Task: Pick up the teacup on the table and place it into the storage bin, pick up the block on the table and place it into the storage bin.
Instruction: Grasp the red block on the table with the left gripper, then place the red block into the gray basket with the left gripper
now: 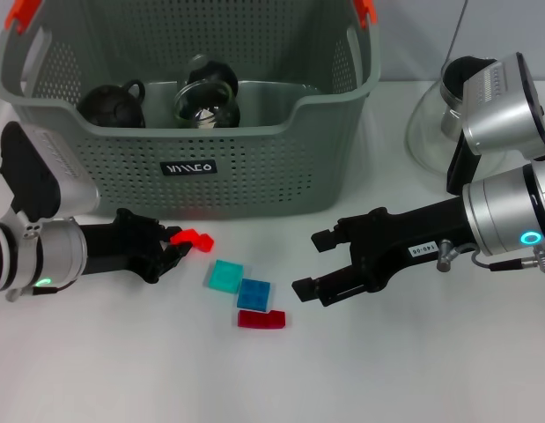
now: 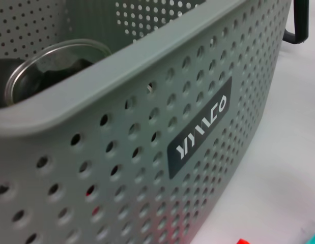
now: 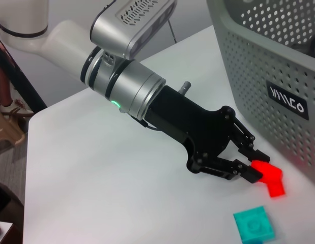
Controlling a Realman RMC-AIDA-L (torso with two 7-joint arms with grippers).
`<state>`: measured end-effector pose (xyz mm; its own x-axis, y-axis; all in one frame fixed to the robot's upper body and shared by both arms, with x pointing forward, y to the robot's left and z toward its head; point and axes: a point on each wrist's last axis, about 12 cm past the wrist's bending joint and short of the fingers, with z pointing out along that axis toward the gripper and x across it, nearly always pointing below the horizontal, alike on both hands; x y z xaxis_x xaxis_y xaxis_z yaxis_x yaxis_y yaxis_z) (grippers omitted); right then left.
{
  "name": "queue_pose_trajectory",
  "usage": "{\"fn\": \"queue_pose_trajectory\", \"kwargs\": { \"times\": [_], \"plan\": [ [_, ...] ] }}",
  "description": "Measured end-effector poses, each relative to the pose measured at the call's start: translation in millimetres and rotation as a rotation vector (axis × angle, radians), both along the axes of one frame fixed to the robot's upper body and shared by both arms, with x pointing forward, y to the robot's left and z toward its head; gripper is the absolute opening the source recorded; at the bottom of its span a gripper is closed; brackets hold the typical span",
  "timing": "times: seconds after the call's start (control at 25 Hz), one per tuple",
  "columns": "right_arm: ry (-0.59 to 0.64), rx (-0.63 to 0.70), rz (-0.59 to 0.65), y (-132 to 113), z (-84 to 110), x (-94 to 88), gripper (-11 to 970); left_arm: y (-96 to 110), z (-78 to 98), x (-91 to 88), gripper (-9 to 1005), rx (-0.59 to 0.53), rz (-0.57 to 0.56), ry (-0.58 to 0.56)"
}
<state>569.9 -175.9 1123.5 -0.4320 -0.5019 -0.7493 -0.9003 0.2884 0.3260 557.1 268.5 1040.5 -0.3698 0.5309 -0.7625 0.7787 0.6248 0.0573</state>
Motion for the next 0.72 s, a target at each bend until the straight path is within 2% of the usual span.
{"fn": "queue_pose_trajectory", "kwargs": {
  "times": [0.32,0.44,0.56,0.6,0.64,0.72],
  "plan": [
    [-0.004,0.001,0.001,-0.2,0.2,0.2,941,-0.6,4.0,-0.1,199,-0.025,-0.005,0.013],
    [-0.004,0.001,0.0,-0.9,-0.2,-0.1,941,2.0,10.7,-4.4,184,-0.073,-0.016,0.038],
    [0.003,0.0,-0.002,-2.9,-1.8,-1.6,941,6.7,30.2,-13.2,195,-0.164,-0.072,0.089],
    [0.003,0.0,-0.002,-2.9,-1.8,-1.6,941,9.1,46.0,-21.5,199,-0.233,-0.129,0.136],
    [0.005,0.0,-0.002,-3.4,-2.1,-2.0,941,9.1,46.0,-21.5,202,-0.233,-0.129,0.136],
    [0.008,-0.001,-0.002,-4.7,-2.6,-2.6,941,11.4,65.3,-27.1,210,-0.304,-0.181,0.171]
  ]
}}
